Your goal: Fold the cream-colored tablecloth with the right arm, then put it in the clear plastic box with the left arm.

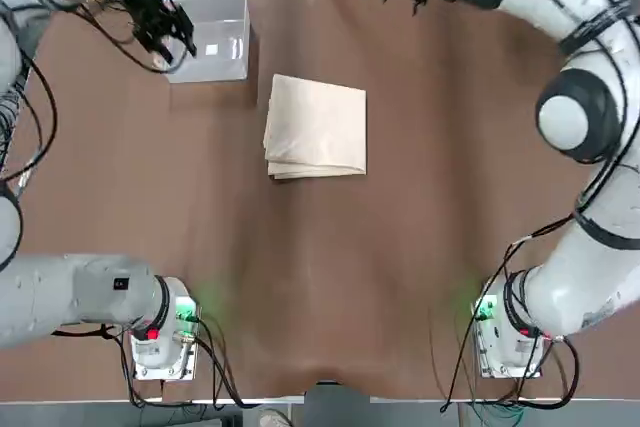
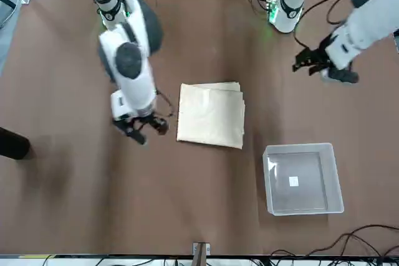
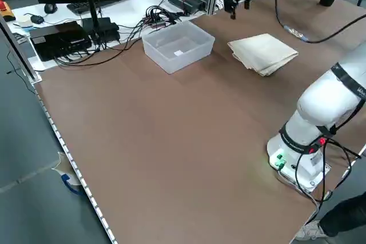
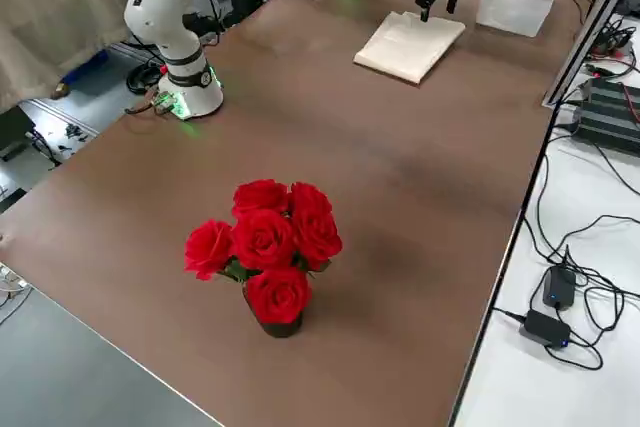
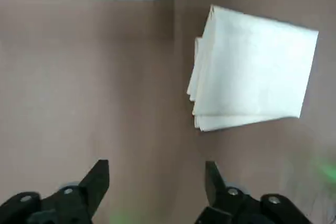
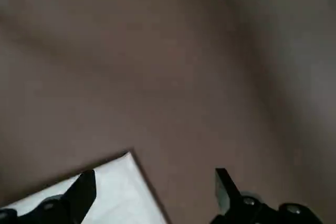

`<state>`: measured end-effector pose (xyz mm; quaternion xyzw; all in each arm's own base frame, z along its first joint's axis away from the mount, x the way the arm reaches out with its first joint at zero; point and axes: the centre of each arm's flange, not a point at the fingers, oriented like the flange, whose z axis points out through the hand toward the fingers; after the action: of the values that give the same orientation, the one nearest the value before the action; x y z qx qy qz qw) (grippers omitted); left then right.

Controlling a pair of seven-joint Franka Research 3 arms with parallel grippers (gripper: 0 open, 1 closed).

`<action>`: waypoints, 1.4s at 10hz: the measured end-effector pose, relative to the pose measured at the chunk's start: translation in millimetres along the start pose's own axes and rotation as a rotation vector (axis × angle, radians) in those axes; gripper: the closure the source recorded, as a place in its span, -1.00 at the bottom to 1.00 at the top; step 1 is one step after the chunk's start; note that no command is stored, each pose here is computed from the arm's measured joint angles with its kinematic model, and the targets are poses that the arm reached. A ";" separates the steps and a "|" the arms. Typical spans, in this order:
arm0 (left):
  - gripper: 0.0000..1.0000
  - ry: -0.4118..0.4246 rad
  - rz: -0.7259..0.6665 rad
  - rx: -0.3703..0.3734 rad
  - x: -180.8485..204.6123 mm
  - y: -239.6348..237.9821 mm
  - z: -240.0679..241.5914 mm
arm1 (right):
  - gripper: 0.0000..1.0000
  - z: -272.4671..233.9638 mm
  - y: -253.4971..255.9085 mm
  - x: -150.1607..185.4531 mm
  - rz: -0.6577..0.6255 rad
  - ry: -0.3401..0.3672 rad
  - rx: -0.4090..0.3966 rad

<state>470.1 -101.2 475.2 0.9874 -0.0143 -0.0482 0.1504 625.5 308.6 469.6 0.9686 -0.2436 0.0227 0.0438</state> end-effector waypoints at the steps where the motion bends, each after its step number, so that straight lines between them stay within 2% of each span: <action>1: -0.58 0.025 0.004 -0.001 -0.7 9.2 31.8 | -1.00 -8.7 26.7 26.0 -0.006 -0.006 -0.005; 4: -0.89 0.044 0.024 0.015 13.0 24.3 136.5 | -1.00 -12.6 98.4 92.2 -0.083 -0.028 -0.023; 7: -0.97 0.087 0.033 0.004 44.1 25.7 196.9 | -1.00 -15.8 168.5 142.2 -0.158 -0.049 -0.033; 10: -0.99 0.145 0.044 -0.039 73.3 48.9 245.3 | -1.00 -39.8 233.0 172.2 -0.185 -0.040 -0.011; 13: -0.99 0.156 0.017 -0.079 87.0 55.7 270.5 | -1.00 -63.1 285.7 189.6 -0.164 -0.013 0.001; 14: -0.99 0.149 0.012 -0.092 85.6 61.9 282.9 | -1.00 -67.1 305.1 196.4 -0.200 -0.008 0.005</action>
<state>526.3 -247.6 217.1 0.9801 -0.0069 0.0258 0.1967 652.3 -45.0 571.7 0.9883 -0.1458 0.0147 0.0426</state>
